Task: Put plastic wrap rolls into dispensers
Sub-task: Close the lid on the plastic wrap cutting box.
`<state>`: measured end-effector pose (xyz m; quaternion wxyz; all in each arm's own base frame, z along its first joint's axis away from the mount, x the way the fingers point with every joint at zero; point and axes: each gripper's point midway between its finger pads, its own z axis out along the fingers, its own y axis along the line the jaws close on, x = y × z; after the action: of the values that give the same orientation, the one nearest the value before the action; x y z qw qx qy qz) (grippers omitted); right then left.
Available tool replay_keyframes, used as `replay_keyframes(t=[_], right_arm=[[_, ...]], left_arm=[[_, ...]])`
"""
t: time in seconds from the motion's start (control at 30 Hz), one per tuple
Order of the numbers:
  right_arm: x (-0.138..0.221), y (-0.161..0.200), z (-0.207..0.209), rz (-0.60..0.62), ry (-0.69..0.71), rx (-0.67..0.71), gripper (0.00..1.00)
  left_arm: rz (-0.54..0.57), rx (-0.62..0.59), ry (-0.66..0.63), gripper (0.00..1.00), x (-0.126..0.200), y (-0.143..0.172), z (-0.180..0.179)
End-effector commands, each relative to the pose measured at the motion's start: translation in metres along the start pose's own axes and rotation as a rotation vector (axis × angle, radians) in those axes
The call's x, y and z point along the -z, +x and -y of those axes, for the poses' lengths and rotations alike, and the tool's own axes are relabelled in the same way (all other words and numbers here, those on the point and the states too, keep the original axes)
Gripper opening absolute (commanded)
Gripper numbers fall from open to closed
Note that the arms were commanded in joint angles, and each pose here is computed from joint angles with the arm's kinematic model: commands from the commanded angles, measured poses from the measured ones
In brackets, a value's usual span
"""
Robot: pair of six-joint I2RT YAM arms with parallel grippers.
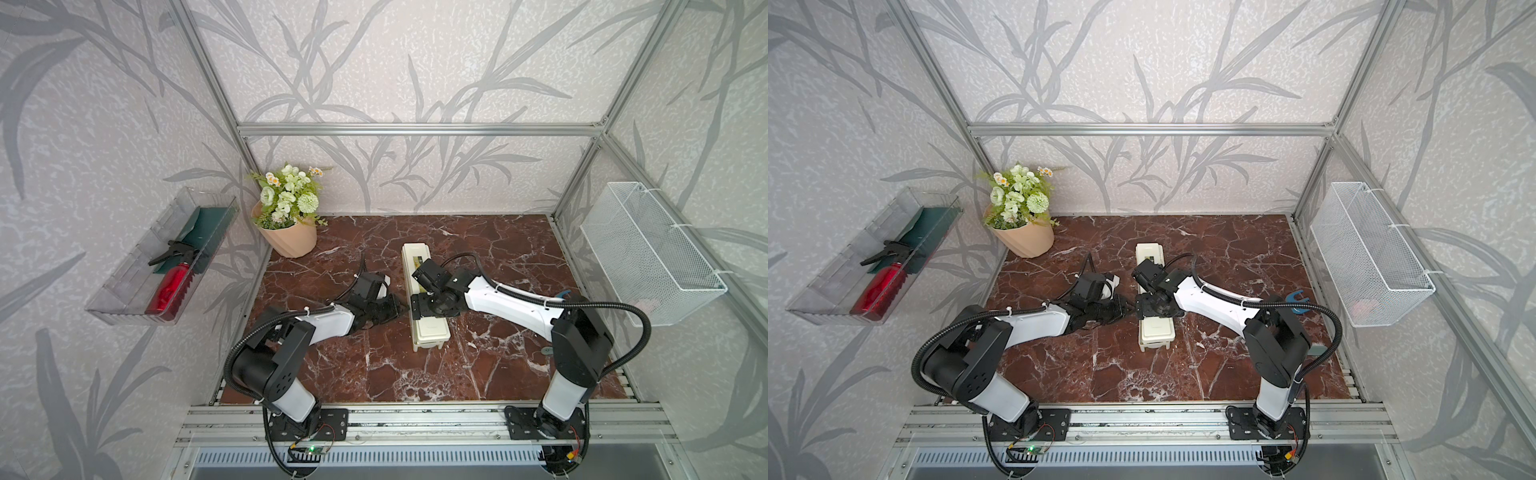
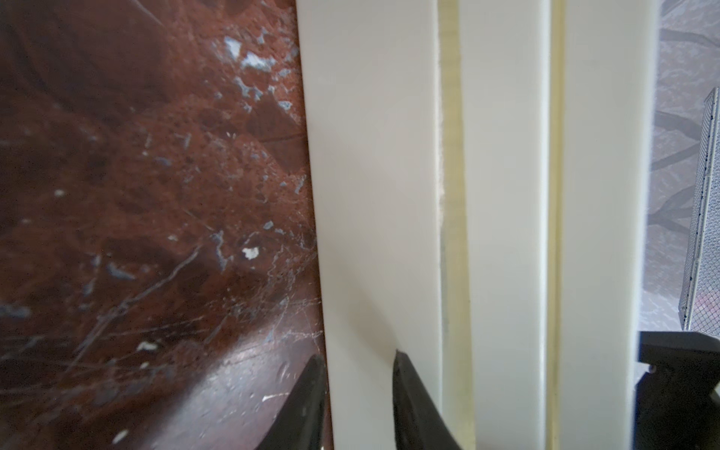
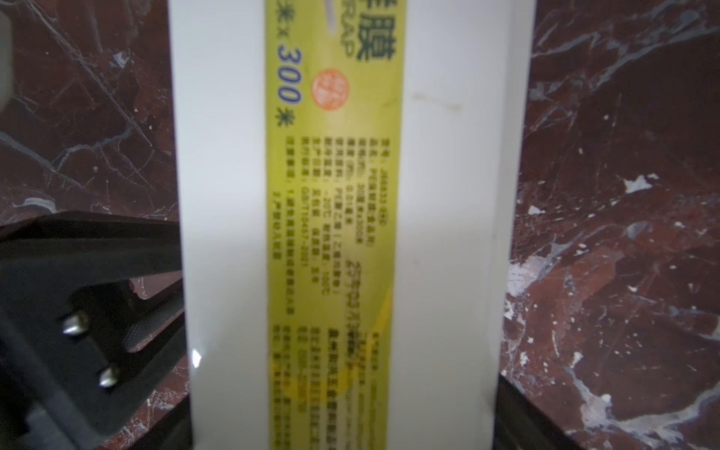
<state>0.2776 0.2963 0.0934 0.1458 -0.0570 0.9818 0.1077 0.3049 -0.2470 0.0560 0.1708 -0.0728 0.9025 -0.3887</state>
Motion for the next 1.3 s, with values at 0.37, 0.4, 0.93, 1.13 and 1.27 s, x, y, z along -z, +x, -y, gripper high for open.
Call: replay_keyframes(t=[0.37, 0.4, 0.93, 1.13, 1.27], right_arm=[[-0.002, 0.014, -0.01, -0.048, -0.006, 0.017, 0.94], [-0.003, 0.015, -0.011, -0.057, -0.008, 0.018, 0.94], [-0.011, 0.024, -0.013, -0.085, 0.027, 0.031, 0.99], [-0.007, 0.011, -0.018, -0.061, 0.042, 0.039, 0.97], [-0.005, 0.006, -0.02, -0.053, 0.048, 0.046, 0.97]], left_arm=[[0.03, -0.02, 0.026, 0.3, 0.0, -0.01, 0.014], [0.03, -0.021, 0.025, 0.3, -0.001, -0.01, 0.013], [0.015, -0.034, -0.007, 0.3, 0.002, -0.007, 0.009], [0.011, -0.051, -0.033, 0.3, 0.01, -0.005, 0.008], [0.004, -0.051, -0.04, 0.3, 0.012, -0.003, 0.007]])
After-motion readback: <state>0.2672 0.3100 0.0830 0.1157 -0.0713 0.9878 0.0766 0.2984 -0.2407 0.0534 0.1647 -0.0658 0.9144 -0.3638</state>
